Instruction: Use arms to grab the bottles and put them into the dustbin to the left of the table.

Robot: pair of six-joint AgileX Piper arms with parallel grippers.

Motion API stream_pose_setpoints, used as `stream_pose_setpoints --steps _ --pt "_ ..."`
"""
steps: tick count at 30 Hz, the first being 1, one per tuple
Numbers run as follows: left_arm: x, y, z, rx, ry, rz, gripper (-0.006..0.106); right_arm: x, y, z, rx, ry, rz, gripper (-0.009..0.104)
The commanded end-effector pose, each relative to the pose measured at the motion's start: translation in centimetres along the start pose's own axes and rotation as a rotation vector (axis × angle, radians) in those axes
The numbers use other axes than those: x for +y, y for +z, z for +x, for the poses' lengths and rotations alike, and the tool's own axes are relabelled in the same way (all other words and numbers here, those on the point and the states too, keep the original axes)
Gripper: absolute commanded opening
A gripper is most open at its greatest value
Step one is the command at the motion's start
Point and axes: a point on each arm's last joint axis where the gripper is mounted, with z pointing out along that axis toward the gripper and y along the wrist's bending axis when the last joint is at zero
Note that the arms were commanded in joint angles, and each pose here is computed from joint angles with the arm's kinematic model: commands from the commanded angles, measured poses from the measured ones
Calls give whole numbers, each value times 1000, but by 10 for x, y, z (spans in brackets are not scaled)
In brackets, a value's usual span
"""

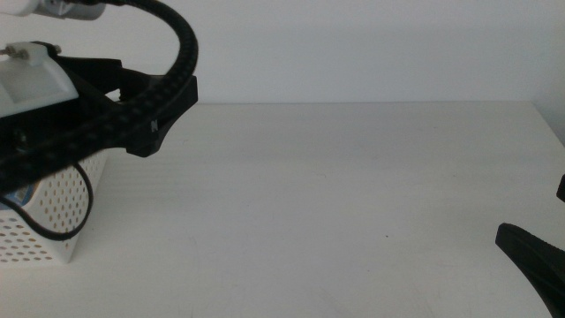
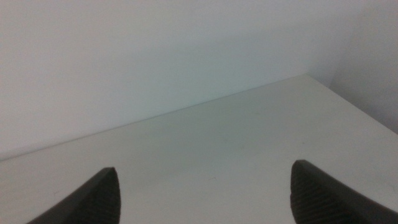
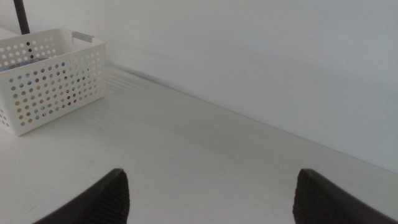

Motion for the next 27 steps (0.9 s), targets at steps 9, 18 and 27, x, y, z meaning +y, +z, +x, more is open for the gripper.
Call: stream_pose_setpoints --steps 9,18,27 --pt "22 -22 5 -124 49 -131 90 -13 -3 -15 -96 -17 129 77" --pt "53 -66 66 -198 -2 -394 90 -28 -29 5 -143 -3 386 77" --pt "44 -99 152 -298 -20 -465 90 -16 -50 67 -214 -17 442 77"
